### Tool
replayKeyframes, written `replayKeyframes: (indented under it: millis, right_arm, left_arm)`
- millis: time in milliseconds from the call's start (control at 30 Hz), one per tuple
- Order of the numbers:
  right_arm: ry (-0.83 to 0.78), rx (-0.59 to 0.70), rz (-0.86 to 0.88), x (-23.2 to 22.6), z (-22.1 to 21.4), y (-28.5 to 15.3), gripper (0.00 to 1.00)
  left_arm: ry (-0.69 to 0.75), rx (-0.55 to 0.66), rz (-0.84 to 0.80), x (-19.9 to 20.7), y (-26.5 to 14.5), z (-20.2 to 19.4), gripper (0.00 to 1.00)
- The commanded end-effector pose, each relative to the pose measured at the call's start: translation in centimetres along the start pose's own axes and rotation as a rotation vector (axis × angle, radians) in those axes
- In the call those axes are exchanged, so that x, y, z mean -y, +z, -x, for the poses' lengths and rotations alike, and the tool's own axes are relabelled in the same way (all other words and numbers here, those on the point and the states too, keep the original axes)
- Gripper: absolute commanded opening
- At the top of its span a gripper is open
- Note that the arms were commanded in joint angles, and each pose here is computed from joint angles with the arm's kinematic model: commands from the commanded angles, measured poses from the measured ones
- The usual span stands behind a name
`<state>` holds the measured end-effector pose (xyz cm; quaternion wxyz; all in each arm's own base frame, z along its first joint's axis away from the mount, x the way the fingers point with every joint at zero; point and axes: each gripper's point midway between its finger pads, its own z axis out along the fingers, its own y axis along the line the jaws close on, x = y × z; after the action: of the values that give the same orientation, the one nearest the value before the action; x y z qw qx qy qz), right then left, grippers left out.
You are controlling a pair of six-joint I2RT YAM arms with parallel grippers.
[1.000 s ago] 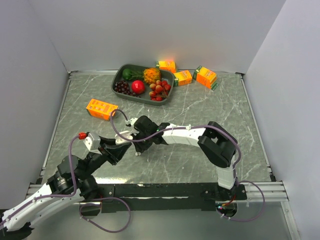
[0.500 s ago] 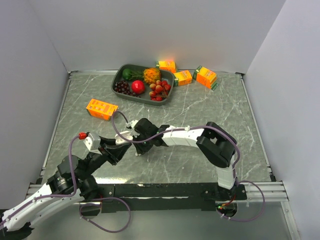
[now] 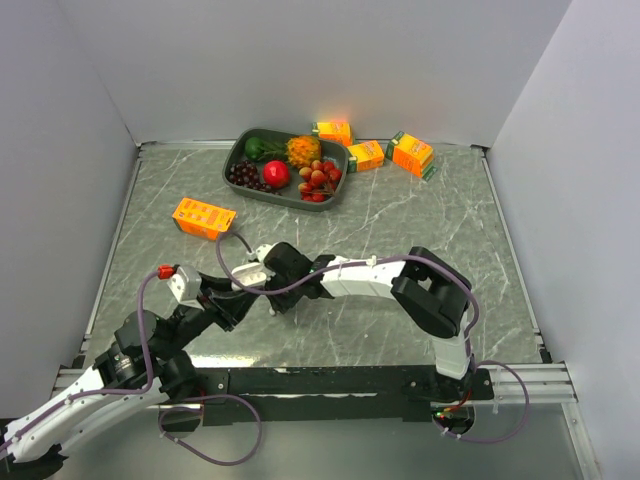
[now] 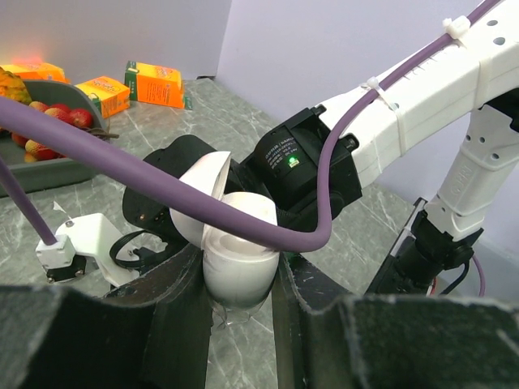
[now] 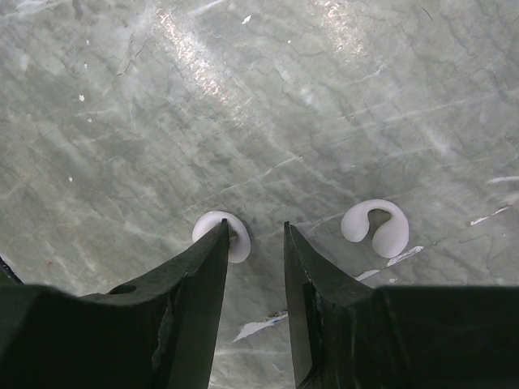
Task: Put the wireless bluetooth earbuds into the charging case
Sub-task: Pick up the earbud from the center of the board.
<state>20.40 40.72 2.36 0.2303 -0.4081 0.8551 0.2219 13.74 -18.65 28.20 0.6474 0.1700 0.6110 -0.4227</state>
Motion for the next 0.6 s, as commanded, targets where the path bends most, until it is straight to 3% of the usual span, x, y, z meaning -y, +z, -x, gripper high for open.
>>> replayKeyframes:
  millis: [0, 333, 567]
  right_arm:
    - [-0.029, -0.058, 0.008, -0.9, -2.3, 0.8, 0.41]
    - [-0.032, -0.056, 0.008, -2.1, -3.1, 0.2, 0.40]
    - [-0.037, -0.065, 0.017, -2.7, -3.7, 0.2, 0.20]
  left_arm:
    - [-0.015, 0.069, -0.044, 1.1, 0.0, 2.1, 0.01]
    - [-0.016, 0.070, -0.051, 1.2, 0.0, 2.2, 0.01]
    - [-0.017, 0.066, -0.053, 1.2, 0.0, 2.1, 0.01]
